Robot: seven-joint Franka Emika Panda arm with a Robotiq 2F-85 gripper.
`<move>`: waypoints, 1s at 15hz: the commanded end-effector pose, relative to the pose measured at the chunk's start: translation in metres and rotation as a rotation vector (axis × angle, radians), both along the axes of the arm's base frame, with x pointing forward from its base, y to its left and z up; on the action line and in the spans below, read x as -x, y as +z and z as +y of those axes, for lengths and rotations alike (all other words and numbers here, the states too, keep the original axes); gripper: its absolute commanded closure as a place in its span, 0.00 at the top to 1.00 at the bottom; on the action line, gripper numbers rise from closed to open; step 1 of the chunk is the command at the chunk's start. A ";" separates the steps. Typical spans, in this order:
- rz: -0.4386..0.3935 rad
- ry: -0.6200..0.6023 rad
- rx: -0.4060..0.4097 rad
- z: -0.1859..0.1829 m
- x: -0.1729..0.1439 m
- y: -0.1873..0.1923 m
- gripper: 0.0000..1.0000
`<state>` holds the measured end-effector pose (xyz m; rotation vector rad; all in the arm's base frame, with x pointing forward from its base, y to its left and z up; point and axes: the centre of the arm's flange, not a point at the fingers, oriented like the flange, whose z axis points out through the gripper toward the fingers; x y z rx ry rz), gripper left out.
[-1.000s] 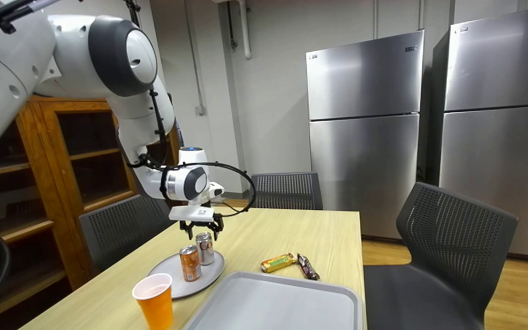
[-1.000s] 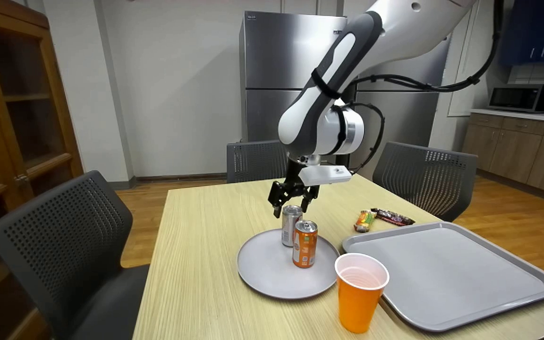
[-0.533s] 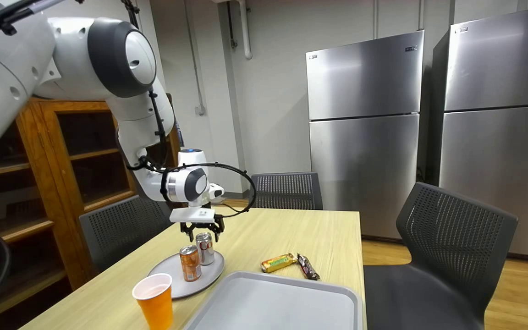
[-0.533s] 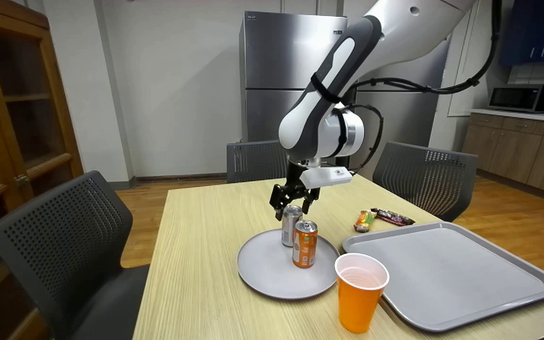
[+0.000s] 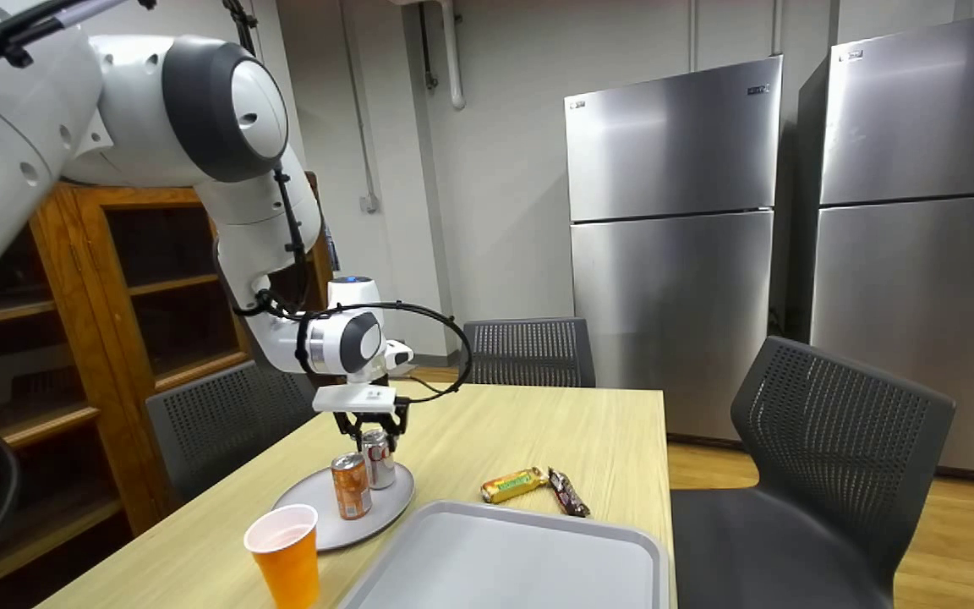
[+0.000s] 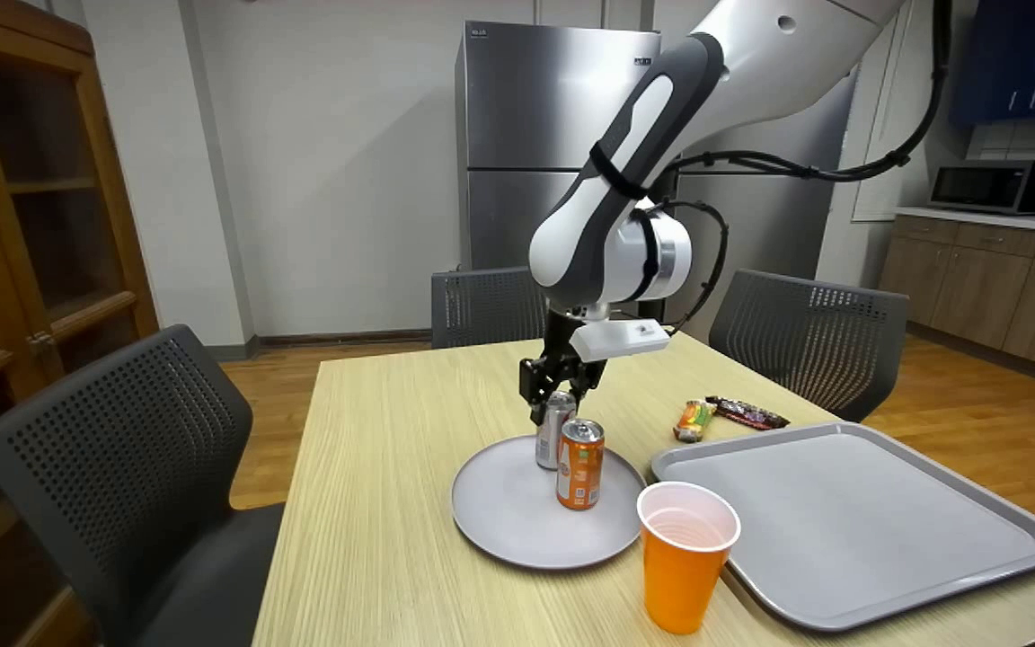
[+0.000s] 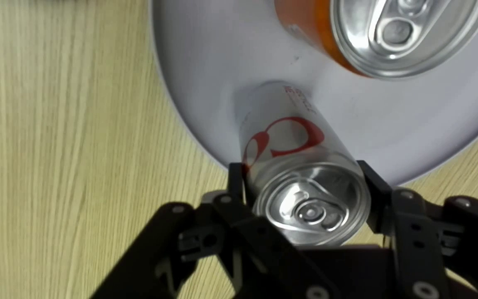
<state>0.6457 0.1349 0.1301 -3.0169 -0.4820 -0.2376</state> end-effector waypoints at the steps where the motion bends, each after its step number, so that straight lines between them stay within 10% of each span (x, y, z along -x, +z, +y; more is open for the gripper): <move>1: 0.003 0.001 0.018 0.004 -0.008 0.002 0.39; 15: -0.042 -0.014 -0.010 -0.005 -0.002 0.041 0.38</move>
